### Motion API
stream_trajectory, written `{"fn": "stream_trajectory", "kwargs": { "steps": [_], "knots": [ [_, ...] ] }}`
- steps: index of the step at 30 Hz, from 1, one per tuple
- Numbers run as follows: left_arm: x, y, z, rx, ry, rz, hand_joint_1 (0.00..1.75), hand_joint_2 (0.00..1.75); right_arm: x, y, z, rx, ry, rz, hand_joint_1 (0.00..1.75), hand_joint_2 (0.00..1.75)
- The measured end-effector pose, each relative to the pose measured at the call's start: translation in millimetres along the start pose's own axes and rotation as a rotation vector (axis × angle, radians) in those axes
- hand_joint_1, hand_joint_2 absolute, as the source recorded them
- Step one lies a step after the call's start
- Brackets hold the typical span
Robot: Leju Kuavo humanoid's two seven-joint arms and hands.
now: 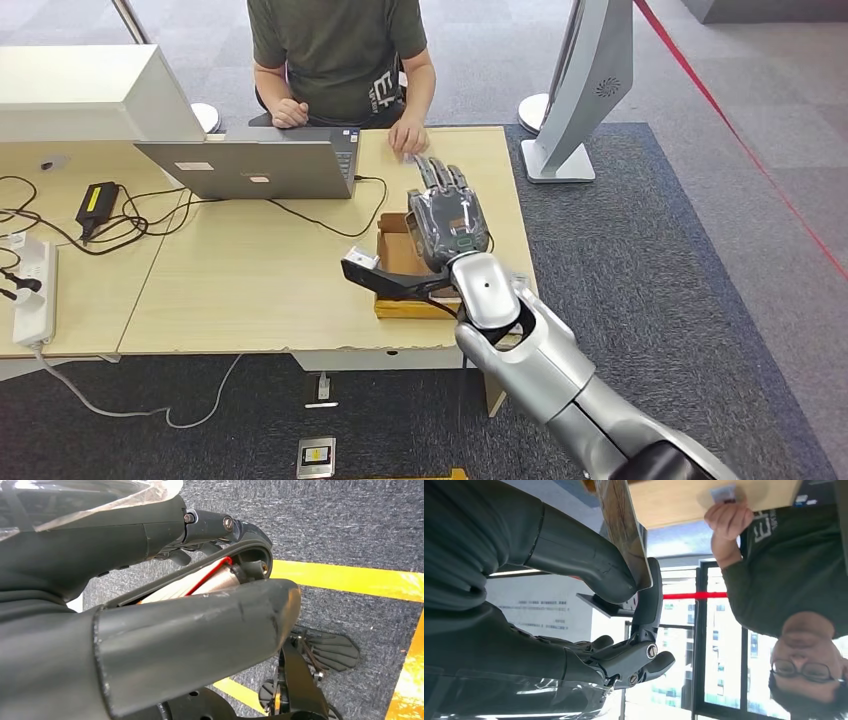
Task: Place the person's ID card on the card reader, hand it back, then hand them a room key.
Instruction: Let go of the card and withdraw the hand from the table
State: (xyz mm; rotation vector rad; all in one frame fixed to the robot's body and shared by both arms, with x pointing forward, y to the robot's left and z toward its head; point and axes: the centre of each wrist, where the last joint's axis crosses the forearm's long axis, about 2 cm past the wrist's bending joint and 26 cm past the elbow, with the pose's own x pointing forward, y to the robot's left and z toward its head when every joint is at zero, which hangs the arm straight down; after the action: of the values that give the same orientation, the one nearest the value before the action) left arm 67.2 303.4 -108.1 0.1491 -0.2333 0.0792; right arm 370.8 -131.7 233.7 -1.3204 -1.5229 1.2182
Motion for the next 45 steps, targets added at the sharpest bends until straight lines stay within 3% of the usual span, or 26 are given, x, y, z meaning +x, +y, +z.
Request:
{"fn": "stream_trajectory", "kwargs": {
  "steps": [6,11,26,45],
  "knots": [
    [0,0,0,-0.004,0.008,0.011,0.0,0.0,19,-26,-24,-0.047,-0.047,-0.019,1.75,1.75],
    [0,0,0,-0.005,0.028,0.023,0.0,0.0,32,-33,-35,-0.053,-0.068,-0.026,1.75,1.75],
    [-1,0,0,0.013,0.046,0.048,0.0,0.0,57,-23,-47,-0.013,-0.087,0.0,1.75,1.75],
    [-2,-1,0,0.015,0.062,0.058,0.0,0.0,53,-12,-52,0.039,-0.037,0.076,1.75,1.75]
  ]
}}
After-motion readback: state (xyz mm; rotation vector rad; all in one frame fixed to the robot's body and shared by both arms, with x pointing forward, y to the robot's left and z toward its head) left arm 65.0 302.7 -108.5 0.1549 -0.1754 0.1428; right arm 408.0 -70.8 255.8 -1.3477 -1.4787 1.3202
